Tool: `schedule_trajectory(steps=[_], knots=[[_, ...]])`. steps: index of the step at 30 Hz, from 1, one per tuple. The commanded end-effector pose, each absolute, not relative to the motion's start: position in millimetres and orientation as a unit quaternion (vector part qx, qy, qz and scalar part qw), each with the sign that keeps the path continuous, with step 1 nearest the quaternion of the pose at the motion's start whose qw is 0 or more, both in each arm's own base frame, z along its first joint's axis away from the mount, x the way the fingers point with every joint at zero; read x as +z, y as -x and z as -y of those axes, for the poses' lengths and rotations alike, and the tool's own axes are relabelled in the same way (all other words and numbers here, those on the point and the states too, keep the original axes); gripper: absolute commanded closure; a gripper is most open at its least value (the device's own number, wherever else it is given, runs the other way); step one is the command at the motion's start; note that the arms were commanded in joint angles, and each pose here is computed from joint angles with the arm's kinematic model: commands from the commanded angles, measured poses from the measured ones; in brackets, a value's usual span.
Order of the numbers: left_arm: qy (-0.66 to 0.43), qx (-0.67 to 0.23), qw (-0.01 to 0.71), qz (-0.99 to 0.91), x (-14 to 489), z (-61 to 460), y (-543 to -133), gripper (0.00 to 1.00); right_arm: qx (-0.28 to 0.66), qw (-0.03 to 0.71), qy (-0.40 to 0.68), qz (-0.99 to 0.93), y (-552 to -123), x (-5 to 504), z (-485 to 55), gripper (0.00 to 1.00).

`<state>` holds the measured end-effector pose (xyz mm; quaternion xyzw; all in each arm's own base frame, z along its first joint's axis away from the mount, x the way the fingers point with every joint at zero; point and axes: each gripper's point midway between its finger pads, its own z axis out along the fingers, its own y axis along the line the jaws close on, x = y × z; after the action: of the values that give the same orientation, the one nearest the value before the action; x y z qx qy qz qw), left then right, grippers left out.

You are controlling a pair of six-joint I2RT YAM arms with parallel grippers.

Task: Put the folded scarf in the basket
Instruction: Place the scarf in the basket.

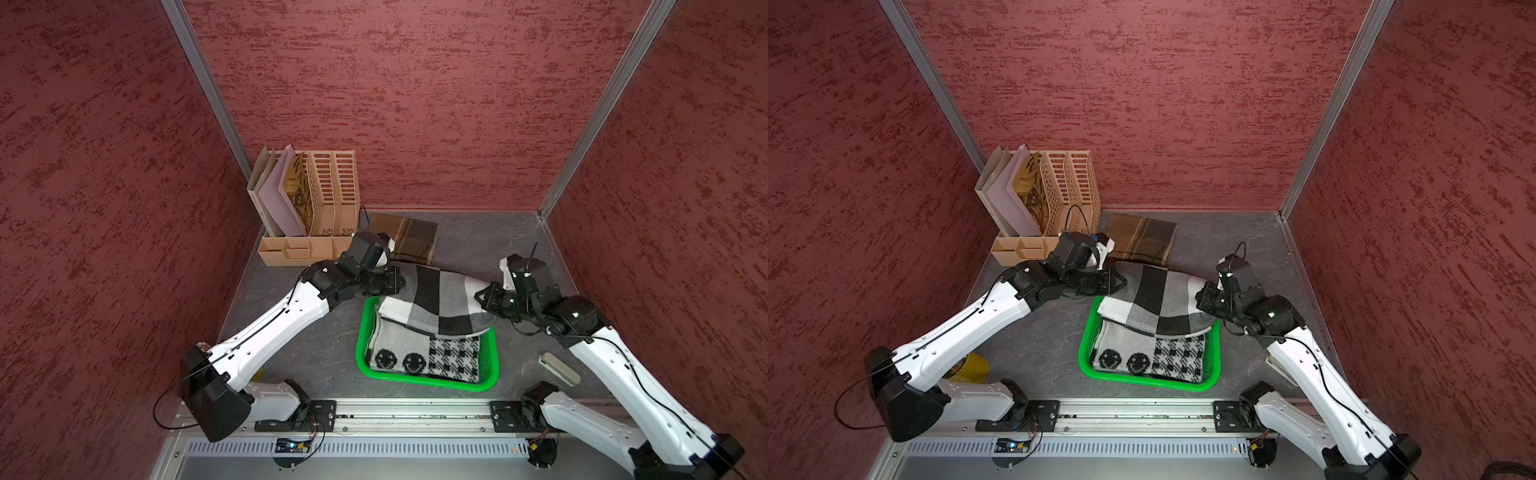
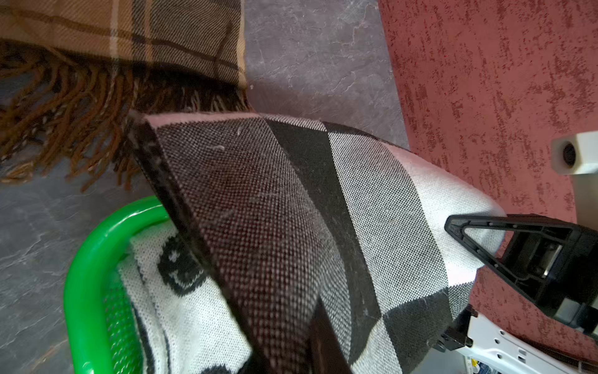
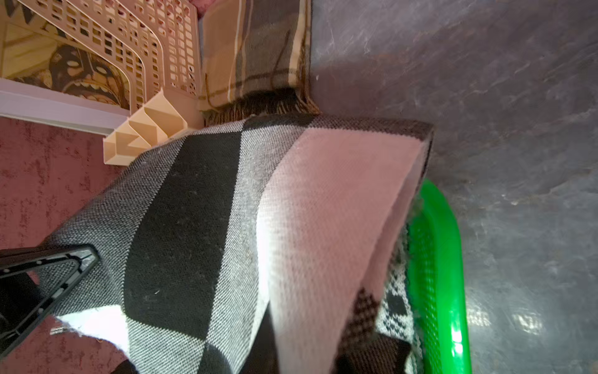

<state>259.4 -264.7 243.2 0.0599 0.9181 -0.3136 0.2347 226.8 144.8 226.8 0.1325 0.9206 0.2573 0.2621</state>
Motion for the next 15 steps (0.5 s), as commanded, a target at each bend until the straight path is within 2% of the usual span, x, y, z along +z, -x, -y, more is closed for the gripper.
schedule_trajectory(steps=[1,15], knots=[[-0.046,-0.311,0.253,-0.915,245.5,259.4,-258.3,1.00,0.249,0.277,-0.145,-0.917,-224.6,228.4,-146.0,1.00],[-0.031,-0.278,0.219,-0.935,198.3,242.1,-227.6,1.00,0.200,0.241,-0.131,-0.941,-202.4,177.1,-157.4,1.00]])
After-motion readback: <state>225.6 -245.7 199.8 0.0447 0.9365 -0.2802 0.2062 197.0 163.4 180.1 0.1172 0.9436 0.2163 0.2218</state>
